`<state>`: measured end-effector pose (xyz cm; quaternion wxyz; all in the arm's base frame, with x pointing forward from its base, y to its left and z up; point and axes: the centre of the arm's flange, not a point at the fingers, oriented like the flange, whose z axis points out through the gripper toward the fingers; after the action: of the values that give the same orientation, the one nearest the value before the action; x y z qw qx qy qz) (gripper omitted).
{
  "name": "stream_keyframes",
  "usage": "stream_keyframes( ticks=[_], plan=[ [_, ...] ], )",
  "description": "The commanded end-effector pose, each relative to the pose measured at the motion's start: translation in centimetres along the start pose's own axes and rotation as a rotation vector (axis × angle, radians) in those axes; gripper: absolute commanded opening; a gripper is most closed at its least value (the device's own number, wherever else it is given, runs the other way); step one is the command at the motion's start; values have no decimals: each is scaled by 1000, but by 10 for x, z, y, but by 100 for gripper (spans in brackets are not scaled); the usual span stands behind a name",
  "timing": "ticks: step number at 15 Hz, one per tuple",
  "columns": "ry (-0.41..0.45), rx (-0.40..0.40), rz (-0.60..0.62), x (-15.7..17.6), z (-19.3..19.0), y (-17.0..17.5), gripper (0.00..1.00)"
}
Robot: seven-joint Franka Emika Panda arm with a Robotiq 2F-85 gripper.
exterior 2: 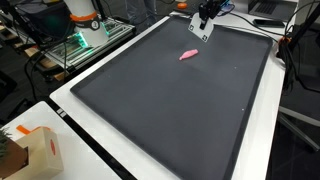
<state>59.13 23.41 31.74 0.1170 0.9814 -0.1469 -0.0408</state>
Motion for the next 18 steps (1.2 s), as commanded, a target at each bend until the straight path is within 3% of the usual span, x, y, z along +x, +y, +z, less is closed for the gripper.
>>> stream_keyframes(
  ticks=[1, 7, 8, 16, 18],
  plan=[
    [14, 34, -30, -26, -15, 40, 1],
    [32, 97, 14, -43, -44, 80, 1],
    [27, 59, 13, -23, -42, 59, 1],
    [28, 61, 13, -23, -43, 59, 1],
    [65, 28, -12, -14, -28, 63, 1]
  ],
)
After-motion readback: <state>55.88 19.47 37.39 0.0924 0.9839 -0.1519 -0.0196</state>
